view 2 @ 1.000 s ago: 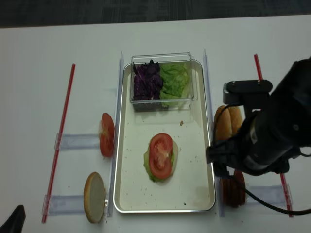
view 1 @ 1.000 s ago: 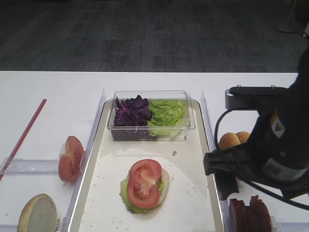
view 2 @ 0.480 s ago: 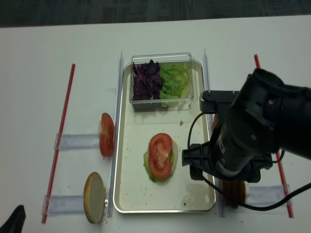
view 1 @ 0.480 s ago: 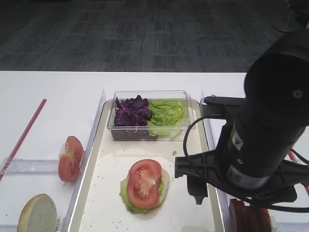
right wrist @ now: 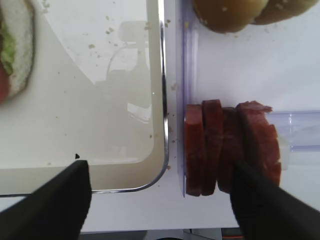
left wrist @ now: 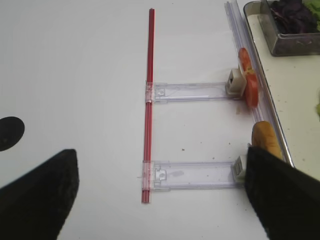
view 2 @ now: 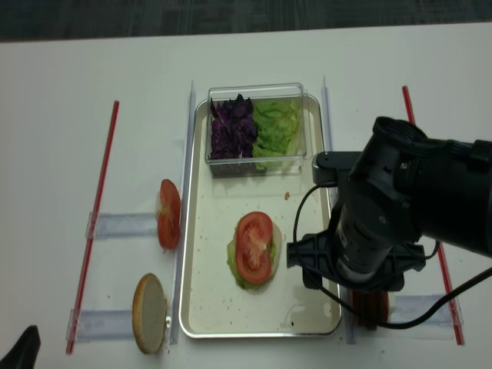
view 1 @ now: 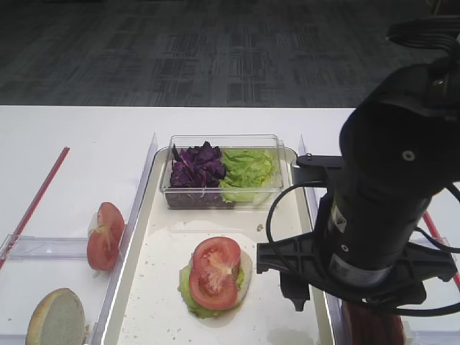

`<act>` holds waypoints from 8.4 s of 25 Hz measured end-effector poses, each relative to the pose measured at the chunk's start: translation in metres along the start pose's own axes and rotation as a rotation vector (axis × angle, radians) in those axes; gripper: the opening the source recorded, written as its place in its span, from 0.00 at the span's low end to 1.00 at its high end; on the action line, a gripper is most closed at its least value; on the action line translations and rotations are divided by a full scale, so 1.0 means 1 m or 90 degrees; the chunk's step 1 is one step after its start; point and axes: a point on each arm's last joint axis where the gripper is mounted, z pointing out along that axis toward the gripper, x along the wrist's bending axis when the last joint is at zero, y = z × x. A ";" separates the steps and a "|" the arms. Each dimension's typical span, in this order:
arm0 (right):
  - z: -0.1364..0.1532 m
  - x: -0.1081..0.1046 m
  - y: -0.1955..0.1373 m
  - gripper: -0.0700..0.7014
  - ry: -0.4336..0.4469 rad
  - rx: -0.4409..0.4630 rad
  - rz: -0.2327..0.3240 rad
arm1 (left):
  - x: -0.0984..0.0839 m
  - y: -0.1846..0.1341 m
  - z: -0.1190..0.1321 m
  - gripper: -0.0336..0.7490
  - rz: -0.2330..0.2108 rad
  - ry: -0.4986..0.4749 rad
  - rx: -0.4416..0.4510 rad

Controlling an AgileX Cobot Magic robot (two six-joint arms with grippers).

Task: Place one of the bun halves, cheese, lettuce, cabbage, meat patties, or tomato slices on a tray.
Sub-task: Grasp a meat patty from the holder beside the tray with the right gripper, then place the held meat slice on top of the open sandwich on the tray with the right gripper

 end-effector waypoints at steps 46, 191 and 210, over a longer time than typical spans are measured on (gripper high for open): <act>0.027 -0.008 -0.007 0.44 -0.010 0.009 -0.018 | 0.000 0.000 0.000 0.83 0.000 0.000 0.000; -0.036 0.037 0.065 0.23 0.486 -0.079 -0.122 | 0.000 0.000 0.000 0.83 0.000 0.000 0.000; 0.005 0.043 0.073 0.23 0.454 -0.019 -0.113 | 0.000 0.000 0.000 0.83 0.000 0.000 0.000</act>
